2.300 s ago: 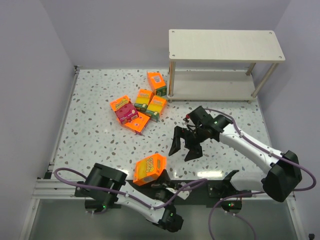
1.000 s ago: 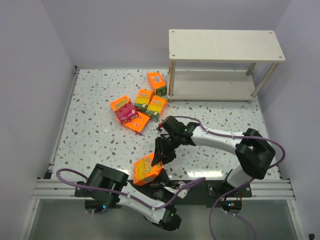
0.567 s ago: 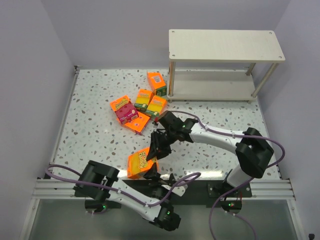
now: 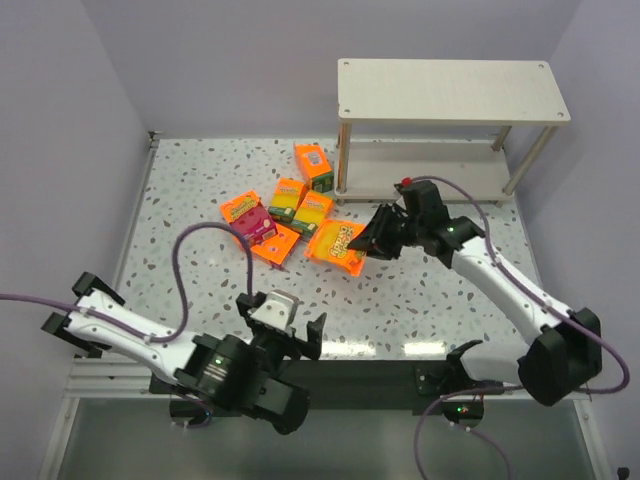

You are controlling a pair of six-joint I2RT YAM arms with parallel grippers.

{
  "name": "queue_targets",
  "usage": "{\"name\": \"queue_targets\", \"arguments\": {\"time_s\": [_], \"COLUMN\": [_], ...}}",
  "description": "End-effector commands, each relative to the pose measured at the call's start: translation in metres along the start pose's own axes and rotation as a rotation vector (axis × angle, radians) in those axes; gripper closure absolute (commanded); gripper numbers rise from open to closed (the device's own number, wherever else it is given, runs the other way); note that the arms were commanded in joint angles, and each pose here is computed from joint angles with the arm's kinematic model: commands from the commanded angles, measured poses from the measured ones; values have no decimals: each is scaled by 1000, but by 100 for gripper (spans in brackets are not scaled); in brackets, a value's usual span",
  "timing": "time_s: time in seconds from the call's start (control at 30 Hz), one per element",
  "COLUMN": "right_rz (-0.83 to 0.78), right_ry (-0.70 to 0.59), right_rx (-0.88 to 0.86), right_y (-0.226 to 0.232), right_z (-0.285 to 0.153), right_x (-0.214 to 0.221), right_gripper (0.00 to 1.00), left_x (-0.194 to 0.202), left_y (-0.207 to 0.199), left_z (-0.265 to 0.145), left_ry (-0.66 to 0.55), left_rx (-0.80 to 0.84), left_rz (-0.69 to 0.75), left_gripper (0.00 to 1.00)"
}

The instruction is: Place and organize the cleaning sponges onto the shelf

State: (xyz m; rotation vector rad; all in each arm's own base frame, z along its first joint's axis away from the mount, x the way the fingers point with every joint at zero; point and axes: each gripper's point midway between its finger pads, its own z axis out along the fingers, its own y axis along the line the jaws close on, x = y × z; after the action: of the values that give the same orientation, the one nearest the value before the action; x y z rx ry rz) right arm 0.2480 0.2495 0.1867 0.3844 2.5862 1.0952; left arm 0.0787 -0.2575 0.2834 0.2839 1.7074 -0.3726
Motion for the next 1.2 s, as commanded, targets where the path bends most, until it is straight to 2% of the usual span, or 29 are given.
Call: {"name": "queue_targets", "arguments": {"time_s": [0.0, 0.03, 0.07, 0.1, 0.17, 0.27, 0.4, 0.7, 0.97, 1.17], "right_rz": [19, 29, 60, 63, 96, 155, 207, 368, 466, 548], "right_ry": [-165, -196, -232, -257, -319, -383, -484, -685, -856, -922], "right_rx": [38, 40, 57, 54, 67, 85, 66, 71, 32, 5], "right_y": [-20, -24, -34, -37, -48, -65, -79, -118, -150, -182], "right_z": [-31, -37, -43, -49, -61, -76, -93, -126, -140, -136], "right_x": [-26, -32, -43, -48, -68, -90, -125, -219, -304, -342], "right_gripper": [97, 97, 100, 100, 100, 100, 100, 100, 100, 97], "left_x": [-22, -17, -12, -22, -20, -18, -52, -131, -135, -129], "left_y": [-11, -30, -26, -40, -38, -56, -63, -15, 21, 48], "left_z": [1, 0, 3, 10, 20, 30, 50, 95, 134, 150], "left_ry": [14, 76, 80, 87, 101, 150, 93, -16, -9, -12], "left_rx": [93, 219, 303, 411, 426, 454, 505, 422, 377, 313], "left_rz": [-71, -73, -98, -178, -179, -68, -109, -184, -229, -248], "left_gripper": [0, 0, 0, 0, 0, 0, 0, 0, 0, 0]}}
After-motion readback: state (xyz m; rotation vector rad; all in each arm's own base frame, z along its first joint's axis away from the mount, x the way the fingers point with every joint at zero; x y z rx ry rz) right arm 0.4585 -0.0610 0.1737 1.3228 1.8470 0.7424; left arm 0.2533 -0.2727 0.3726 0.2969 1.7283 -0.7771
